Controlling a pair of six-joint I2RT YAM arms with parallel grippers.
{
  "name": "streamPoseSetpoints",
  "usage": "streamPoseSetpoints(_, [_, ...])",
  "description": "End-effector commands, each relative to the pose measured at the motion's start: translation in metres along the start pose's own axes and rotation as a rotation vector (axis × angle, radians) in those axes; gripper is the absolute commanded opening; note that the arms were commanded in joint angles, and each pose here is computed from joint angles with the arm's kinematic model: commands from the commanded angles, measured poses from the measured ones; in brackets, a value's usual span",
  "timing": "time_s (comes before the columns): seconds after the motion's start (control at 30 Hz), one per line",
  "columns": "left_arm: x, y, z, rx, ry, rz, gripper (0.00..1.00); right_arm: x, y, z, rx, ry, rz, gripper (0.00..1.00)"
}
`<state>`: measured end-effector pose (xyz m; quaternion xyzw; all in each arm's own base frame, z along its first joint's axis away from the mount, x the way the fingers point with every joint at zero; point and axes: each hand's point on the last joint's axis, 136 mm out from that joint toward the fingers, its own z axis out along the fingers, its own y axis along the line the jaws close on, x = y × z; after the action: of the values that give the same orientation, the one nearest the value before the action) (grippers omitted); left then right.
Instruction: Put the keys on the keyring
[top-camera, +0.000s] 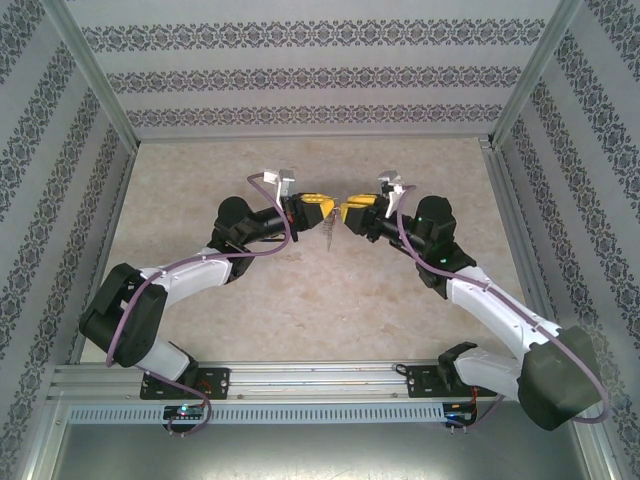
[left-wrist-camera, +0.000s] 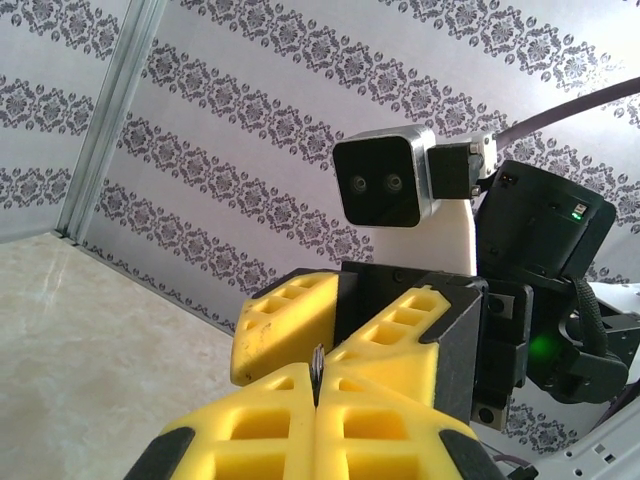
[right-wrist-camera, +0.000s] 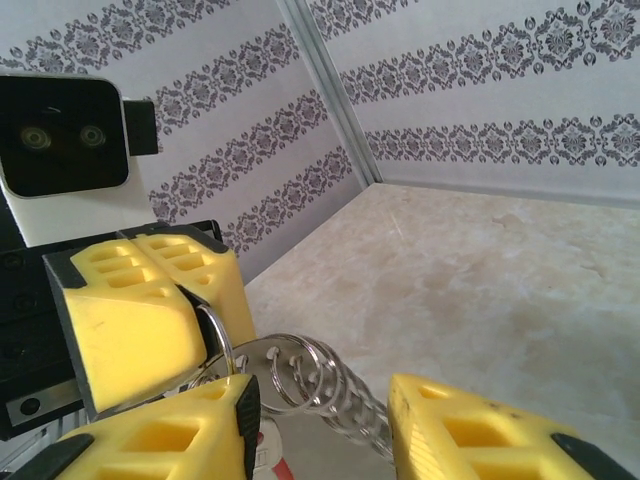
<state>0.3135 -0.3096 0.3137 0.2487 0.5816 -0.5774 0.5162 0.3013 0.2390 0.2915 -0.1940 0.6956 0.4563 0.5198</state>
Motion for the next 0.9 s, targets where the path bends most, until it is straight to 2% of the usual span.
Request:
streamPoseSetpoints(0.0, [-0.013, -0.014, 0.004, 0.044, -0.055, 0.047, 0.00, -0.009, 0.019, -0.003, -0.052, -0.039, -0.032, 0.39])
streamPoseSetpoints(0.57, [-0.015, -0.017, 0.003, 0.040, -0.049, 0.061, 0.00, 0.007, 0.023, -0.009, -0.045, -0.025, -0.023, 0.33])
streamPoseSetpoints(0.87, [-0.013, -0.016, 0.004, 0.042, -0.046, 0.053, 0.00, 0.000, 0.024, -0.003, -0.049, -0.033, -0.028, 0.31])
